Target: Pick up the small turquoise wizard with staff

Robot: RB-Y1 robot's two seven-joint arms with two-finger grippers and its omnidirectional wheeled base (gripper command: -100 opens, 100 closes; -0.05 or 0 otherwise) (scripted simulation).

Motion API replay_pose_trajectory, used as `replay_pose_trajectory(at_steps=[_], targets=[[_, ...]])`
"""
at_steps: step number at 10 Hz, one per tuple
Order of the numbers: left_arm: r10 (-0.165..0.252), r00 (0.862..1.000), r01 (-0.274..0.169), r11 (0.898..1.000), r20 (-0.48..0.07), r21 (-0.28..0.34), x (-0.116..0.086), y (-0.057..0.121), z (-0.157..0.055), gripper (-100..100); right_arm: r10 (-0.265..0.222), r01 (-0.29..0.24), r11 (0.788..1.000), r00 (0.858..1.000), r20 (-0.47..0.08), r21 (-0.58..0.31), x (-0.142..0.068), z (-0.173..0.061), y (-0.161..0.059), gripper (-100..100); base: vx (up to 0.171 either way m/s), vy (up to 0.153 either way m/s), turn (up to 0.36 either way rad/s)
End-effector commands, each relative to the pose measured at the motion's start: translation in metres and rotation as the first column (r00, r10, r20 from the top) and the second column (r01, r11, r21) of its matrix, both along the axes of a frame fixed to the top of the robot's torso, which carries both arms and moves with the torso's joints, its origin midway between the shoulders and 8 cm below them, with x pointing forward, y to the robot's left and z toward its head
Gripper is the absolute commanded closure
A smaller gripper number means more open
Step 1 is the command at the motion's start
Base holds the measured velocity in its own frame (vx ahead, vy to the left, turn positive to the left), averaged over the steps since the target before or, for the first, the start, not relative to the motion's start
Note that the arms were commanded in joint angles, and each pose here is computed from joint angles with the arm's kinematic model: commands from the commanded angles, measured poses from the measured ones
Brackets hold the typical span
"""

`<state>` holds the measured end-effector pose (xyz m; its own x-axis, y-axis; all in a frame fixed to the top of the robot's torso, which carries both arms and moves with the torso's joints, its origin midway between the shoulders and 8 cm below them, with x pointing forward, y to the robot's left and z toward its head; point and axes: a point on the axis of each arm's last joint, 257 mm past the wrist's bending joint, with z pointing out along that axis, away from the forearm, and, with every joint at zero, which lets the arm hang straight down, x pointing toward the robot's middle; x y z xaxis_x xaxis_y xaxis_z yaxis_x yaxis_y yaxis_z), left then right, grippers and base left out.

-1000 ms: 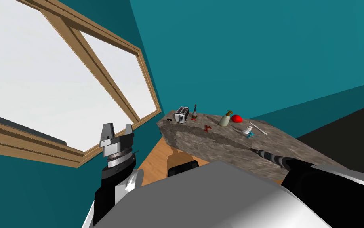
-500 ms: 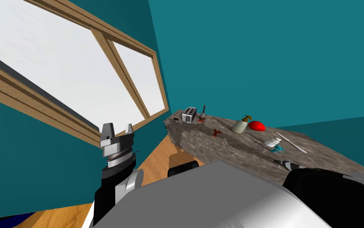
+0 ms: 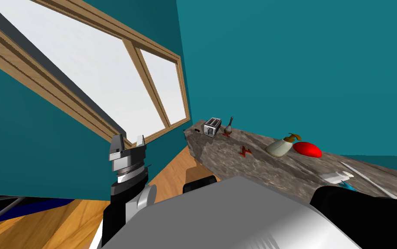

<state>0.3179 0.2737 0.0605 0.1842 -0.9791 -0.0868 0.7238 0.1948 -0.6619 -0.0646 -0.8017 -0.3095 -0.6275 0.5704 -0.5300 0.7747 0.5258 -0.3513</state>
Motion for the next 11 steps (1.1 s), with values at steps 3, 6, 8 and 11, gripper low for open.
replay_pose_trajectory(at_steps=[3,6,8,11], targets=[[0.0,1.0,0.0,1.0,0.0,0.0,0.0,0.0,0.0,0,-0.036,0.034,0.999,0.997,-0.072,-0.038,-0.029,0.011,-0.015,-100,0.039,-0.049,0.108],[0.0,1.0,0.0,1.0,0.0,0.0,0.0,0.0,0.0,0,-0.026,0.024,0.999,0.998,-0.06,-0.031,-0.019,0.006,-0.013,-100,0.005,-0.015,0.0],[0.0,1.0,0.0,1.0,0.0,0.0,0.0,0.0,0.0,0,-0.017,0.015,1.0,0.998,-0.06,-0.028,-0.007,0.001,-0.014,-100,-0.023,-0.014,-0.047],[0.0,1.0,0.0,1.0,0.0,0.0,0.0,0.0,0.0,0,-0.003,0.001,1.0,0.998,-0.06,-0.027,0.011,-0.005,-0.015,-100,-0.023,-0.017,-0.047]])
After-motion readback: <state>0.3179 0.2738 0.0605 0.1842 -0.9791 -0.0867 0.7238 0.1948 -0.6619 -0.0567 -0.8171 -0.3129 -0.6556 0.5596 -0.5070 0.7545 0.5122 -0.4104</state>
